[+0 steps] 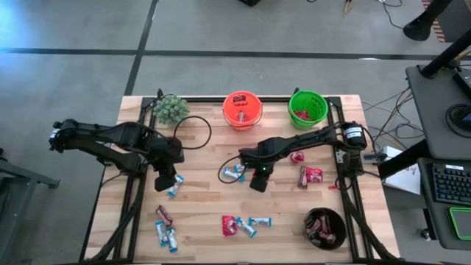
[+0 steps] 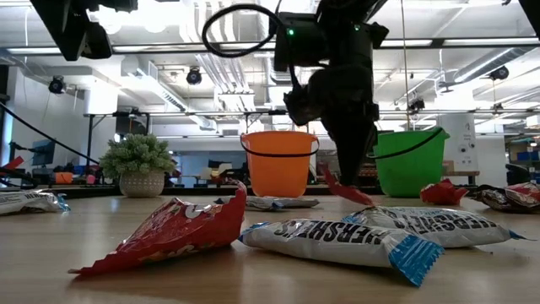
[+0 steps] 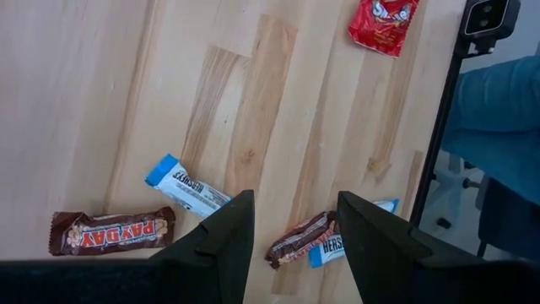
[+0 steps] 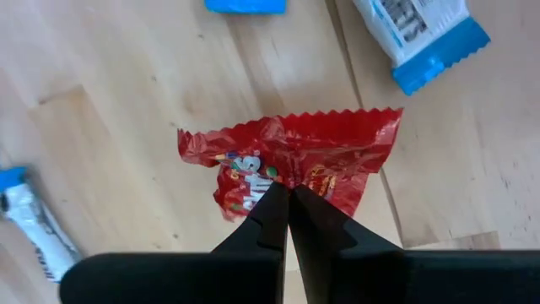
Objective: Organize candy in baskets
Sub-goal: Put the red candy into the green bucket
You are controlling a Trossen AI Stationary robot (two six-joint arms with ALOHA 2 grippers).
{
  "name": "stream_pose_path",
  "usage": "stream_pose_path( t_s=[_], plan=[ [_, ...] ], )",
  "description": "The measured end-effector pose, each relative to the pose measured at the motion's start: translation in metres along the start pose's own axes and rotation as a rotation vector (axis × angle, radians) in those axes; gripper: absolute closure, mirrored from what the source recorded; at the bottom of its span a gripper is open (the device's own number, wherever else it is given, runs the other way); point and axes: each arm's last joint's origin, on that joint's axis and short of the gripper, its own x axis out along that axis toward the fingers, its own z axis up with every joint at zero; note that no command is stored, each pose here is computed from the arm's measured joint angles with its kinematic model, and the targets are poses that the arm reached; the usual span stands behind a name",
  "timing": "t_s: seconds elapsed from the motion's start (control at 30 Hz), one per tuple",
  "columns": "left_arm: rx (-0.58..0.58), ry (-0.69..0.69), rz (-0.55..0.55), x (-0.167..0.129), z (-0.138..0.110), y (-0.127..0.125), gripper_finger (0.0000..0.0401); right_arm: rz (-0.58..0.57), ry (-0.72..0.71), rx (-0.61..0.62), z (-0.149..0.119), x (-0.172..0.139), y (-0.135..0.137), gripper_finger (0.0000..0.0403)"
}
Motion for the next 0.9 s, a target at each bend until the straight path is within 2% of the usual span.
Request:
stream_pose_path(
  t_s=[0.3, 0.53, 0.63, 0.77, 0.9],
  plan=[
    [0.017, 0.0, 0.0, 0.0, 0.0, 0.0, 0.0248, 0.003, -0.007, -0.001, 0.0017, -0.003, 0.0019, 0.0394],
    [0.017, 0.0, 0.0, 0.0, 0.0, 0.0, 0.0248, -0.059, -0.043, -0.006, 0.0019, 0.0003, -0.0011, 0.0394],
    [0.017, 0.001, 0.0, 0.0, 0.0, 0.0, 0.0248, -0.053, -0.067, -0.012, 0.0048, 0.0008, -0.0011, 0.039],
    [0.021, 0.003, -0.006, -0.0001, -0.0002, -0.0001, 0.0248, -0.029, -0.059, -0.022, 0.0048, 0.0005, -0.0003, 0.037],
    [0.028, 0.004, -0.008, -0.0001, -0.0003, -0.0002, 0.0248, 0.01, -0.063, -0.087, 0.0067, -0.0019, 0.0022, 0.0332]
  ],
)
